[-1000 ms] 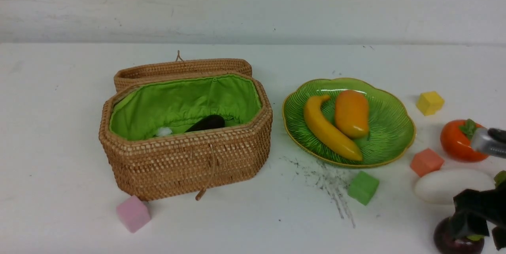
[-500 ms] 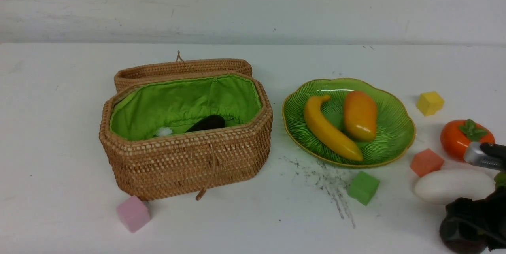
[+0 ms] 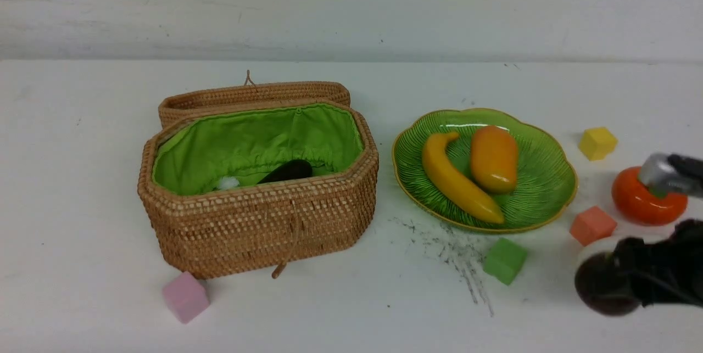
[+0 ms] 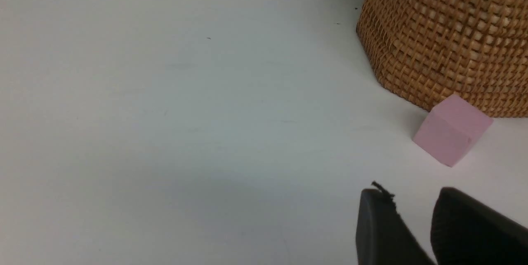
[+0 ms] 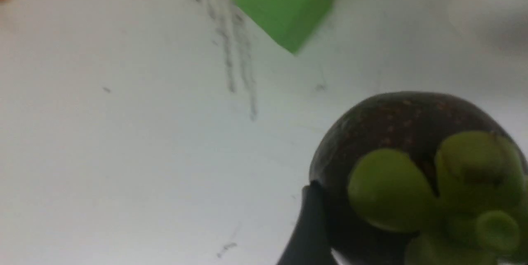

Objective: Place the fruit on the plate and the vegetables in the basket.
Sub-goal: Use the right arm to grab a mangosteen and put it into the right plate

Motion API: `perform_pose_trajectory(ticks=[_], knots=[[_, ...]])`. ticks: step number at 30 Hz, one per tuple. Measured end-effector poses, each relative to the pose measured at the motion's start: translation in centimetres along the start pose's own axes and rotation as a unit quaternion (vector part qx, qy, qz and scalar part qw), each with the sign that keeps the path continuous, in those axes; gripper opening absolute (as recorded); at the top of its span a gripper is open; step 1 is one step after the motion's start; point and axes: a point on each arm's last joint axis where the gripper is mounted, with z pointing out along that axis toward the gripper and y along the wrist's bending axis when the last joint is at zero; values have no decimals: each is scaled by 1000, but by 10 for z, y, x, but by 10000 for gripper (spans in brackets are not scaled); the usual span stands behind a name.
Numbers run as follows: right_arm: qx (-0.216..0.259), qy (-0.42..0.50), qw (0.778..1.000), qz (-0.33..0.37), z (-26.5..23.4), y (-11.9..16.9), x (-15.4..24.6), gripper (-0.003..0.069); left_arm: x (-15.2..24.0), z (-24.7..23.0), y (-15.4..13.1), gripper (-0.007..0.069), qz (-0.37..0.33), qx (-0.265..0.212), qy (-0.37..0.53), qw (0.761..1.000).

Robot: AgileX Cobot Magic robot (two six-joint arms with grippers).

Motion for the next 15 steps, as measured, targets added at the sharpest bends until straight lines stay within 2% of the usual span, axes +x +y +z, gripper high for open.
perform_pose_trajectory(ticks=[3, 7, 11, 15], knots=[[-23, -37, 998, -36, -15, 11, -26, 560, 0, 0, 0, 197, 0, 0, 0, 1000], [-28, -79, 993, -78, -21, 16, -62, 560, 0, 0, 0, 197, 0, 0, 0, 1000], [-12, -112, 991, -69, -3, 6, -96, 560, 0, 0, 0, 200, 0, 0, 0, 1000], [15, -131, 990, -47, 36, -16, -126, 560, 0, 0, 0, 205, 0, 0, 0, 1000]])
